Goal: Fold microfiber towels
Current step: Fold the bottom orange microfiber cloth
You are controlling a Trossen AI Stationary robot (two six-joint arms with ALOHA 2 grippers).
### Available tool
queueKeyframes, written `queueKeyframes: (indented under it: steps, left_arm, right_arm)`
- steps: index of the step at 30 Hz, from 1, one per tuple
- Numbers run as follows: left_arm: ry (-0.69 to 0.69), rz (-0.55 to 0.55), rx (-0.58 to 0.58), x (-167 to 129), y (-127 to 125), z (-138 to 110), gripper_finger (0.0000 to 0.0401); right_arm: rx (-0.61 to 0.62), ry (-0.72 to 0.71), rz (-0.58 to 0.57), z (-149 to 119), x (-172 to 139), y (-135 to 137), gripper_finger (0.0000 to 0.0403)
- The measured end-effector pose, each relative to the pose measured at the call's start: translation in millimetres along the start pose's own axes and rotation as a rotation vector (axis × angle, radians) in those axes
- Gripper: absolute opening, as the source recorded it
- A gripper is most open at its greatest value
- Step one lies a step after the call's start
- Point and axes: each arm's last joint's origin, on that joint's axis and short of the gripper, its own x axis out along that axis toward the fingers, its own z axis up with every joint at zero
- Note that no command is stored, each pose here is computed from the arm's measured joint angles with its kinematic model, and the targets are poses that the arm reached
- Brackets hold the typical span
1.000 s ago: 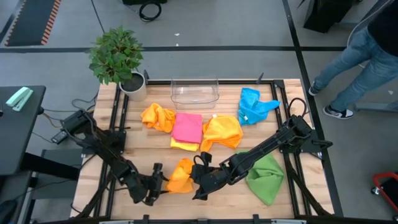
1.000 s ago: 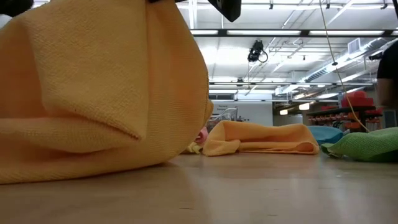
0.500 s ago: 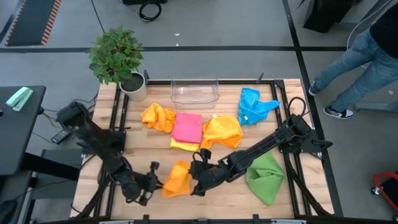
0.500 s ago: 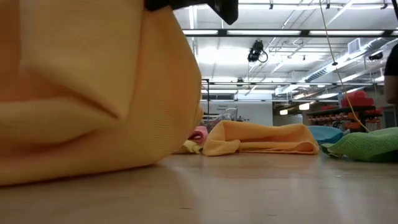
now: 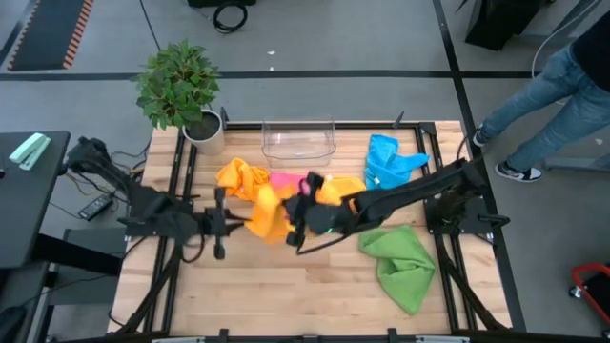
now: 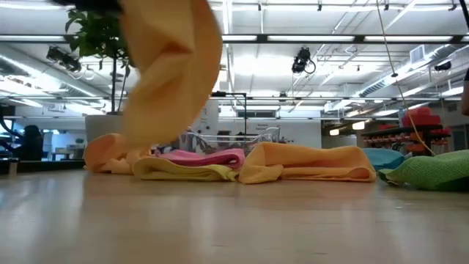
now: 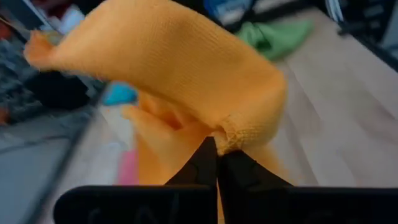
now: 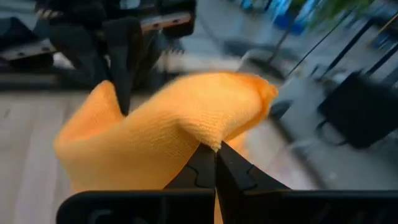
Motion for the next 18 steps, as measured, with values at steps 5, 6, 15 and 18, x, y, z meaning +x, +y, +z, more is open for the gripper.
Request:
queueKeyframes:
  steps: [5,6,15,18]
  left_arm:
    - [-0.042,-0.103,-0.063,-15.8,20.4,39.9,0.0005]
    - [-0.02,-0.152,-0.087,-16.1,18.7,40.5,0.0005]
    - [0.422,-0.422,-0.259,0.2,-52.9,-45.7,0.0005]
    - [0.477,-0.452,-0.322,1.2,-77.5,-76.1,0.0005]
  right_arm:
    - [0.058,-0.024,0.029,9.6,-20.6,-1.3,0.0003]
    - [0.077,0.012,0.064,2.0,-20.5,6.7,0.0003]
    - [0.263,0.307,0.221,-101.3,-3.0,109.5,0.0003]
    - [0.322,0.334,0.246,-119.6,-2.5,134.1,0.0003]
